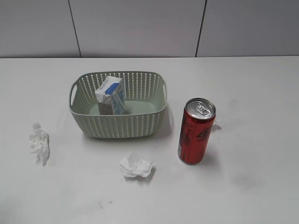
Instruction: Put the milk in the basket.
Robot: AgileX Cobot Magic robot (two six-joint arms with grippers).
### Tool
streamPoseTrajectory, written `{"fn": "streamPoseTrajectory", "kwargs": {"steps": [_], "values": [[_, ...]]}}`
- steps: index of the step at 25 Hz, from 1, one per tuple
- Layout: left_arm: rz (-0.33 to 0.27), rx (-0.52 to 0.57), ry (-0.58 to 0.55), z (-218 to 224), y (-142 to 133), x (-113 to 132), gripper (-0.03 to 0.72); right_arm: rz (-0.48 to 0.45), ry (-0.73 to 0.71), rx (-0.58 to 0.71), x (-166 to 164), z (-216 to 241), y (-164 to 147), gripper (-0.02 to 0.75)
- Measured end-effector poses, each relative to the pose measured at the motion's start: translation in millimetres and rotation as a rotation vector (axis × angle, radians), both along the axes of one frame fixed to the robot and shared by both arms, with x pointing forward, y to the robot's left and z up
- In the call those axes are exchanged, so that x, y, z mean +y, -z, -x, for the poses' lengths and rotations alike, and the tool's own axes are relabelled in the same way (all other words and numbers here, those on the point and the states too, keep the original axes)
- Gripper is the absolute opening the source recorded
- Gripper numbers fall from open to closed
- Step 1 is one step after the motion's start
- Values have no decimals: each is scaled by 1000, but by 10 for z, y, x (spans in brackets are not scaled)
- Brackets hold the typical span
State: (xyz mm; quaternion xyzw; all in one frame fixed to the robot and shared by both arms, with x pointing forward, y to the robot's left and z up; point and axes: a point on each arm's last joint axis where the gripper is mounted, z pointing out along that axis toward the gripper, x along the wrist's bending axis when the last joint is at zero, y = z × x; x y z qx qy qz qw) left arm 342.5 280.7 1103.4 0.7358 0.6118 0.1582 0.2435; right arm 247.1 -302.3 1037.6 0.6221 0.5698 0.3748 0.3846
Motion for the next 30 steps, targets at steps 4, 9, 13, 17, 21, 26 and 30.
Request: {"fn": "streamPoseTrajectory", "kwargs": {"steps": [4,9,13,17,21,26,30], "values": [[7,-74,-1,341,153,36,603,0,0,0,0,0,0,554],[-6,-184,-7,690,333,92,599,0,0,0,0,0,0,554],[-29,-267,-17,884,406,139,594,0,0,0,0,0,0,554],[-50,-316,-27,1002,417,174,593,0,0,0,0,0,0,554],[-60,-316,-31,1012,438,185,593,0,0,0,0,0,0,554],[-61,-290,-30,970,543,179,590,0,0,1,0,0,1,554],[-52,-307,-29,951,544,171,589,0,0,1,0,0,1,554]]}}
